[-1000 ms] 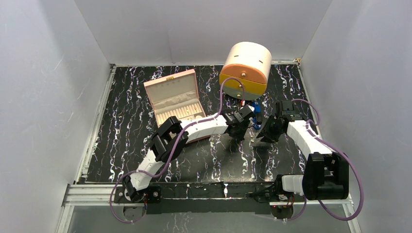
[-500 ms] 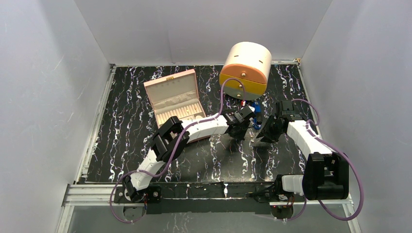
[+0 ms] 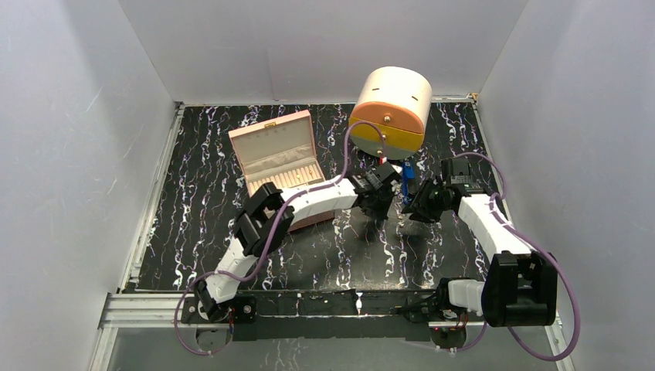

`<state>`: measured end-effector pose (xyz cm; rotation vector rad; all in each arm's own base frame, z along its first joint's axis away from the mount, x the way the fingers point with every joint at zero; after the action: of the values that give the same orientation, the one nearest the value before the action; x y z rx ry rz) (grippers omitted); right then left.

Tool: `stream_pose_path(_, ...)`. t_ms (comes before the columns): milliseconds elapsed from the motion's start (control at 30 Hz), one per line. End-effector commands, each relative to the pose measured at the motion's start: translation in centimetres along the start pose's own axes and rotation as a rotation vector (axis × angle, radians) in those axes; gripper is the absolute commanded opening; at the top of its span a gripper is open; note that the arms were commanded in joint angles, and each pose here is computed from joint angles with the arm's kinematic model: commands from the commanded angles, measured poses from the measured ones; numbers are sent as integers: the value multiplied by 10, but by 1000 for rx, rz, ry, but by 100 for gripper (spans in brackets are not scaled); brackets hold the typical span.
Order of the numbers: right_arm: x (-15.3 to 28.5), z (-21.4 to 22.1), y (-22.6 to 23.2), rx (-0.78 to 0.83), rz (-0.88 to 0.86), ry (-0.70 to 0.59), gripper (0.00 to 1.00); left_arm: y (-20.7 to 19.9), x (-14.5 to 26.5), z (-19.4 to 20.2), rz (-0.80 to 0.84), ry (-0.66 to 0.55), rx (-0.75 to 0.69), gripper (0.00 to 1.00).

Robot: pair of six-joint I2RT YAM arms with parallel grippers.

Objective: Organize the mixed jewelry
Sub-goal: Pick up the jewelry from the center of the board.

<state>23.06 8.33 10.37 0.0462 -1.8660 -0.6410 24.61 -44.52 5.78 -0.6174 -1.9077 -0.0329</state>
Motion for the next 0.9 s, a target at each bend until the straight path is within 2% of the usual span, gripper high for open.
stream_pose_path(0, 21, -22, 39, 60, -209, -57, 43, -16, 70, -37, 242, -43, 131, 0)
stream_pose_path(267, 43, -40, 69, -47, -417, -13, 47, -4, 130, -70, 530, -98, 356, 0)
stream_pose_path(433, 61, -48, 95, -84, -624, 29, 55, -7, 174, -89, 714, -153, 447, 0)
stream_pose_path(533, 75, -49, 111, -82, -761, 47, 62, -6, 197, -100, 807, -194, 476, 0)
stream_pose_path(633, 90, -50, 125, -59, -902, 49, 64, -3, 214, -106, 899, -232, 489, 0)
stream_pose_path(867, 115, -58, 143, -103, -998, 12, 71, -3, 245, -118, 1053, -304, 453, 0)
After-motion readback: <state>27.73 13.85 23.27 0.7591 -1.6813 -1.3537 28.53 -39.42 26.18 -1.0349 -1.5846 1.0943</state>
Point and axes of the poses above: each gripper's point midway between its finger pads, its own x axis back along the fingers, its own y axis along the line the jaws close on, z = x × y, the point moved 3 cm from there along x, back along the fingers, and after that the axes turned 6 degrees about x, right-handed, at the moved point
